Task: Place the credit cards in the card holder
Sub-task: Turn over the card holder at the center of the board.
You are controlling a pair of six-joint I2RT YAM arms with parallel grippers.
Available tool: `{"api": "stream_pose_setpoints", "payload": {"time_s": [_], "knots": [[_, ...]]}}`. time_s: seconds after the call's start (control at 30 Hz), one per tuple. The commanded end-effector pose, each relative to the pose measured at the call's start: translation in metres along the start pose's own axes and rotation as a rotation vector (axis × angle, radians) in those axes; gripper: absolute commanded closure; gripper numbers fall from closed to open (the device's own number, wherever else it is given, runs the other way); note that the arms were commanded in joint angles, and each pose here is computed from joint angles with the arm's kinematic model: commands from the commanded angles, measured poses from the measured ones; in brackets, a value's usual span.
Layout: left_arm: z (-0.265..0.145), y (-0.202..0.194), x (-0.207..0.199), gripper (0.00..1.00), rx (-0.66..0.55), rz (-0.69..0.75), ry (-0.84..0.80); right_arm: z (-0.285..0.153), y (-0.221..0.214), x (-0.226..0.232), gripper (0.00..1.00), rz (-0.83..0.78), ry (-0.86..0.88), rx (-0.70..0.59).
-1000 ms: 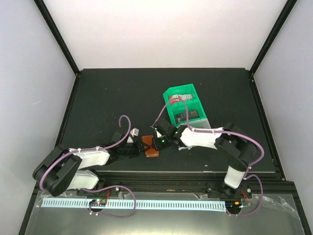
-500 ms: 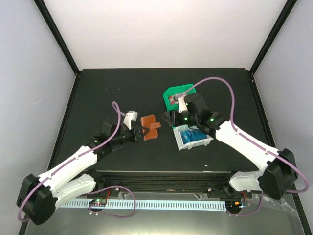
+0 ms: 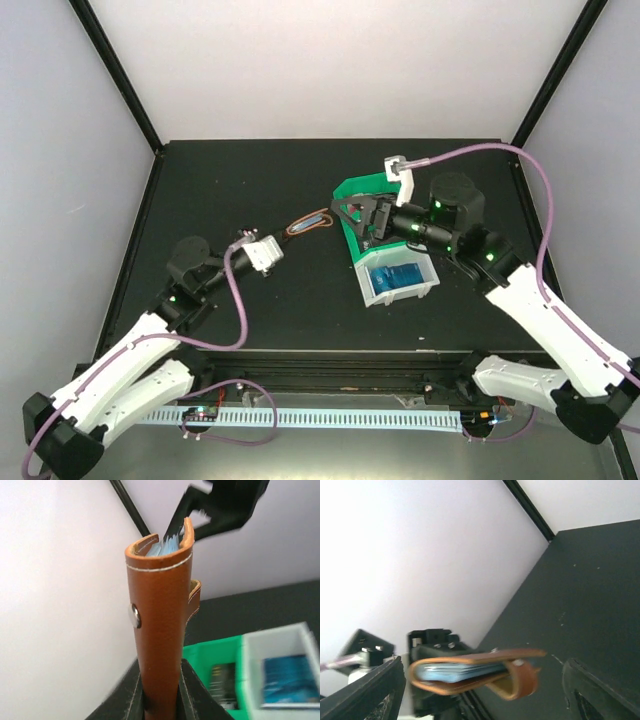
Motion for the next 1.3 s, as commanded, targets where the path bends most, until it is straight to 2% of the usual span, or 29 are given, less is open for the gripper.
{"api": "stream_pose_setpoints", "payload": {"time_s": [0.0, 0.17, 0.23, 0.37, 0.57, 0.63, 0.73, 0.87, 0.97, 1.07, 1.13, 1.17, 1.27], "knots": [[0.011, 0.031, 0.019, 0.99, -0.112, 0.601, 0.115, -0.017, -0.001, 0.013, 0.13, 0.244, 0.082, -0.055], [0.01, 0.058, 0.018, 0.99, -0.215, 0.892, 0.163, -0.013, -0.009, 0.003, 0.13, 0.421, 0.053, -0.039], [0.013, 0.059, 0.015, 0.98, -0.203, 0.974, 0.131, -0.01, -0.008, 0.001, 0.13, 0.455, 0.045, -0.044], [0.017, 0.059, 0.021, 0.98, -0.183, 1.07, 0.163, 0.001, -0.008, 0.003, 0.13, 0.514, 0.09, -0.027], [0.024, 0.057, 0.019, 0.98, -0.178, 1.125, 0.136, 0.019, 0.003, 0.02, 0.15, 0.566, 0.233, -0.003], [0.026, 0.056, 0.02, 0.98, -0.174, 1.14, 0.135, 0.025, -0.001, 0.015, 0.19, 0.597, 0.217, 0.022], [0.028, 0.057, 0.022, 0.98, -0.168, 1.146, 0.139, 0.033, -0.015, 0.005, 0.31, 0.662, 0.196, 0.057], [0.029, 0.054, 0.024, 0.96, -0.151, 1.141, 0.145, 0.037, -0.022, 0.002, 0.59, 0.693, 0.204, 0.062], [0.024, 0.055, 0.028, 0.84, -0.15, 1.04, 0.187, 0.034, -0.014, 0.004, 0.78, 0.668, 0.216, 0.028], [0.008, 0.073, 0.036, 0.6, -0.222, 0.841, 0.293, 0.029, 0.003, 0.01, 0.9, 0.605, 0.24, -0.032], [-0.004, 0.079, 0.037, 0.47, -0.243, 0.645, 0.299, 0.024, 0.019, 0.016, 0.93, 0.535, 0.266, -0.091], [-0.013, 0.087, 0.037, 0.44, -0.261, 0.54, 0.301, 0.022, 0.027, 0.017, 0.93, 0.503, 0.263, -0.119], [-0.03, 0.094, 0.05, 0.35, -0.271, 0.094, 0.336, 0.016, 0.044, 0.019, 0.93, 0.407, 0.231, -0.175]]}}
Point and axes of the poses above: each gripper's point midway between its finger pads, its own z axis out along the fingers, its own x axis along the line the jaws close on, y = z × x, the point moved 2 cm from there along -z, back along the fingers, and after that the axes turned 8 degrees about -z, right-handed, at the moved point
